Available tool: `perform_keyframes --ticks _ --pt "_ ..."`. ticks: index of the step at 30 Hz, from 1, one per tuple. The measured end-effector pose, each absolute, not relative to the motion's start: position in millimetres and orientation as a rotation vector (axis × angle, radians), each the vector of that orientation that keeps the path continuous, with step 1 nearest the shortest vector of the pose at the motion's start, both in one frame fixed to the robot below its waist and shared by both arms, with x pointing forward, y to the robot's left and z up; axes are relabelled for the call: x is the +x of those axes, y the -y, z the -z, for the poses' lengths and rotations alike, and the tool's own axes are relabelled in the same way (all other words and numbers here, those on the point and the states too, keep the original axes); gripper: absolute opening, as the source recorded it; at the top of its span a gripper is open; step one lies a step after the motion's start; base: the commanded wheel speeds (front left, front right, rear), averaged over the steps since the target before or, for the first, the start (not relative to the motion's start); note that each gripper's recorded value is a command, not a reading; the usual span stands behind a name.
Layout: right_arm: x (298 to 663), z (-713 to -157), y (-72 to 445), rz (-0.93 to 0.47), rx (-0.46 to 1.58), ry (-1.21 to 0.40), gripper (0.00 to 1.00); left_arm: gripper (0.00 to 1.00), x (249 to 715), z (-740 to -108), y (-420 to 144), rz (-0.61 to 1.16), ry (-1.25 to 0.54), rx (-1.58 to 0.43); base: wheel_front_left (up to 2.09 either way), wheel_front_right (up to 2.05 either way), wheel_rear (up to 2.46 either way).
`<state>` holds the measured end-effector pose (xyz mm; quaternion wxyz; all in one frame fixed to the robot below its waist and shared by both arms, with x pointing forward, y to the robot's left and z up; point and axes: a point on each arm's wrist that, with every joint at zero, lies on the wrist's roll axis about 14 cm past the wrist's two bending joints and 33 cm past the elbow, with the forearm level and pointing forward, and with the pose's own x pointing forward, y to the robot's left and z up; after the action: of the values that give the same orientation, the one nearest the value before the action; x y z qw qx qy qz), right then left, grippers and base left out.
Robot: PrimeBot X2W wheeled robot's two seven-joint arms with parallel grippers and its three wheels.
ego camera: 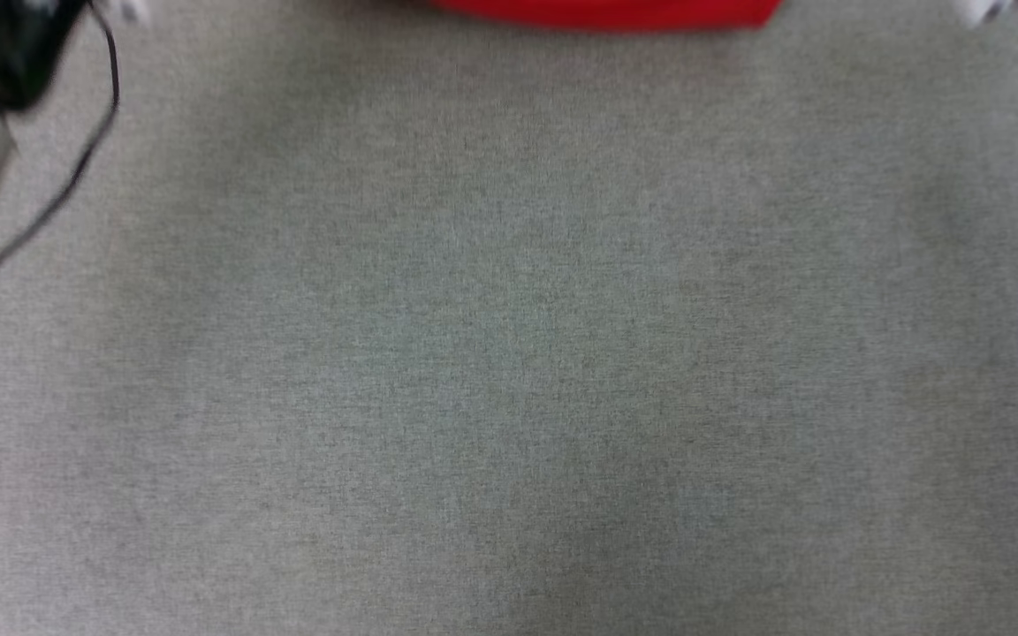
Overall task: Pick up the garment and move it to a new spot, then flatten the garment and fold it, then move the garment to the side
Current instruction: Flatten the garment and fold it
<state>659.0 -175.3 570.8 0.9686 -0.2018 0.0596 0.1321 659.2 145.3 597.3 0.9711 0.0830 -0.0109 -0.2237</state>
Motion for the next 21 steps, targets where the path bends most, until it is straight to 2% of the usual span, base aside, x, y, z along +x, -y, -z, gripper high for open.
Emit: perform_keyframes --ticks 7,14,21 --pt "594.2 -504.4 169.6 -0.349 -0.375 -0.264 0.00 0.00 594.1 -528.0 -173.3 0.432 -0.128 0.080 0.00 0.00 0.00" --pt "517.8 -468.6 185.5 -0.398 -0.353 -0.374 0.00 0.00 513.3 -475.2 -193.4 0.371 -0.272 0.007 0.00 0.00 0.00" --pt "436.3 -441.8 211.9 -0.386 -0.290 -0.477 0.00 0.00 434.4 -442.1 -205.6 0.305 -0.393 -0.040 0.00 0.00 0.00"
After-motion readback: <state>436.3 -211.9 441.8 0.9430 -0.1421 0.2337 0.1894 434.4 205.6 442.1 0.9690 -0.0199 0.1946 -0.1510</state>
